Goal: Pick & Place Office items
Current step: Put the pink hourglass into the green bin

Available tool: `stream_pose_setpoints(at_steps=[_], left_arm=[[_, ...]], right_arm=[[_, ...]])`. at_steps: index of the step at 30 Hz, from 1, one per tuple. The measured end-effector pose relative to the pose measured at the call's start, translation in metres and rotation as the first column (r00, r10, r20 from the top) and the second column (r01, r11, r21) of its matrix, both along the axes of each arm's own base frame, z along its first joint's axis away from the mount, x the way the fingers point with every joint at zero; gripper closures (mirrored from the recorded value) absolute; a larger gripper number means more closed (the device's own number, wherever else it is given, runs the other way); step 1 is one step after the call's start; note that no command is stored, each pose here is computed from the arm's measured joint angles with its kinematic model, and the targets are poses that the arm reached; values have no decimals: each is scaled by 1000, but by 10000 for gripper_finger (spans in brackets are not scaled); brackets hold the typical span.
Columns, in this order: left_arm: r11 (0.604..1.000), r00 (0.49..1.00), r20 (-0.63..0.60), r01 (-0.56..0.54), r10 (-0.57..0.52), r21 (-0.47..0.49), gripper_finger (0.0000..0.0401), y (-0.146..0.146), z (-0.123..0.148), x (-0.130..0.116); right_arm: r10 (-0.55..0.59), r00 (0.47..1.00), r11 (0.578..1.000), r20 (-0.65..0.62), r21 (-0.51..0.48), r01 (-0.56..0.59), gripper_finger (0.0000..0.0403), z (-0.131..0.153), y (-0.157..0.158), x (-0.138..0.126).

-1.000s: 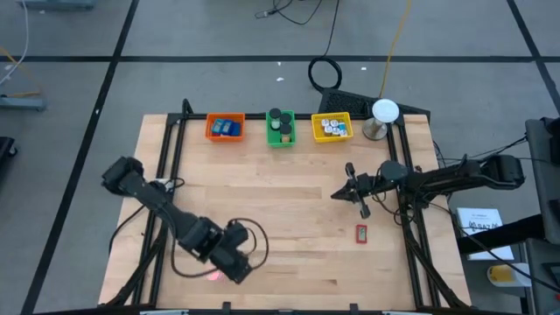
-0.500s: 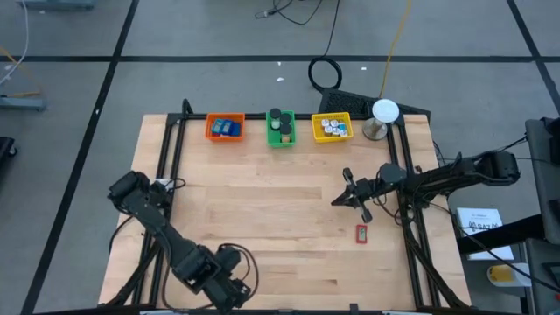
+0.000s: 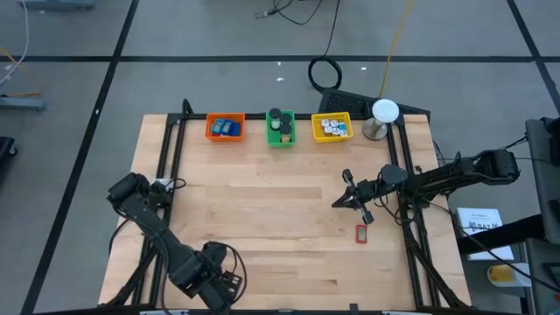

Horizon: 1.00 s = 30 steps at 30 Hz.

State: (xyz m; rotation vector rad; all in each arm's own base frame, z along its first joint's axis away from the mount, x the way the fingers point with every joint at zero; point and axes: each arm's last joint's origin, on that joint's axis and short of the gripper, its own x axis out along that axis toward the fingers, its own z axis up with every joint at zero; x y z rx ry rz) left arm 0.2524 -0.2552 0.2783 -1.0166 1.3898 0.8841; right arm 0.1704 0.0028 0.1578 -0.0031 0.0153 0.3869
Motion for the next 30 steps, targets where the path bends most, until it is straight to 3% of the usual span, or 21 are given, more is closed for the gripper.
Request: stream_pose_setpoints(at_steps=[6,12,16,30], left_arm=[[1000,1000,-11,-8,8,28,97,3,-1,-1],[1000,995,-94,24,-22,13,48,6,-19,-4],[999,996,-87,37,-36,17,28,6,-28,-4],[995,993,-91,84,-79,45,36,7,-50,-9]], right_arm=[[0,1000,1000,2,0,0,403,0,0,0],[2,1000,1000,1,0,-2,403,0,0,0],[2,1000,1000,1,-1,-2,403,0,0,0],[3,1000,1000,4,-5,-3,403,0,0,0]])
